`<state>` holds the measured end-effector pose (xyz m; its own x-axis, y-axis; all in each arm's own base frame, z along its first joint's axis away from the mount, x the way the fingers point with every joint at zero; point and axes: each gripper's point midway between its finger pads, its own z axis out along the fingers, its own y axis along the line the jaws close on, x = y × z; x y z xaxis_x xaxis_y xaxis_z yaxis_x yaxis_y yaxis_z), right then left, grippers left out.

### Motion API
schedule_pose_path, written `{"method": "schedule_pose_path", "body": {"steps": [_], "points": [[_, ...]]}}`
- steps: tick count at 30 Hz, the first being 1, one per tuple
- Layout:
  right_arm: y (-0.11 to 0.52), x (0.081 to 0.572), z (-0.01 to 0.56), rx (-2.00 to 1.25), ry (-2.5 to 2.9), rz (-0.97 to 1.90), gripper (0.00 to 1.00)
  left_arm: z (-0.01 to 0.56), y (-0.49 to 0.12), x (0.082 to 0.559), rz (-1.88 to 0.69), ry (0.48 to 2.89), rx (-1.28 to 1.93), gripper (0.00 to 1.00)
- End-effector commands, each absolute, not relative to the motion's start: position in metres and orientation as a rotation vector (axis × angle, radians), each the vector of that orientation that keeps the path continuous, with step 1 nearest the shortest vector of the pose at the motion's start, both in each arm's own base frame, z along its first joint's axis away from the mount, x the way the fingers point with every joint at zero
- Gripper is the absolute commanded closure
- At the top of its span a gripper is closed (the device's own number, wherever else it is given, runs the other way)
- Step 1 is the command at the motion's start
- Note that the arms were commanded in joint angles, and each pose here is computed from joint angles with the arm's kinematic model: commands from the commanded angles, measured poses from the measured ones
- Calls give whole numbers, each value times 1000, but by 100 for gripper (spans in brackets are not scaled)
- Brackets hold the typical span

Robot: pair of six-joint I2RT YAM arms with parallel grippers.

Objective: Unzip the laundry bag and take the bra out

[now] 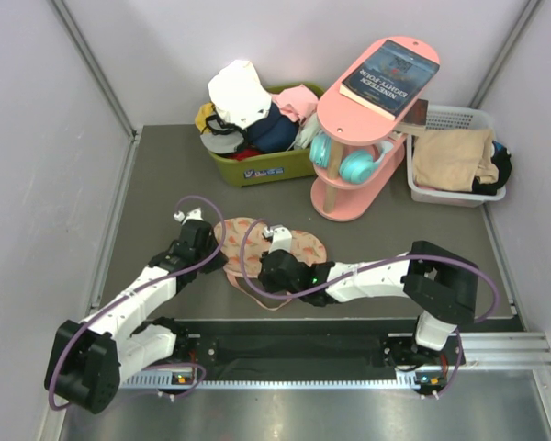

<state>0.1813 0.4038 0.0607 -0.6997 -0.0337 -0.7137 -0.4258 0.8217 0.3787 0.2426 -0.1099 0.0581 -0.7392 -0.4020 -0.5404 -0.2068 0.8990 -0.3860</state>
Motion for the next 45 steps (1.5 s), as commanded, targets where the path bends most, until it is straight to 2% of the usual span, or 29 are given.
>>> {"method": "schedule_pose_path", "body": {"steps": [1, 23, 31, 45], "points": [[394, 181, 62, -330, 2281, 675, 100, 79, -102, 267, -367, 2311, -429, 100], [341, 167, 45, -269, 2343, 563, 100, 78, -88, 271, -356, 2313, -450, 100], [309, 171, 48, -254, 2342, 420, 100, 77, -84, 272, -348, 2316, -449, 100], [319, 175, 59, -276, 2310, 442, 100, 76, -82, 278, -320, 2325, -433, 100]]}}
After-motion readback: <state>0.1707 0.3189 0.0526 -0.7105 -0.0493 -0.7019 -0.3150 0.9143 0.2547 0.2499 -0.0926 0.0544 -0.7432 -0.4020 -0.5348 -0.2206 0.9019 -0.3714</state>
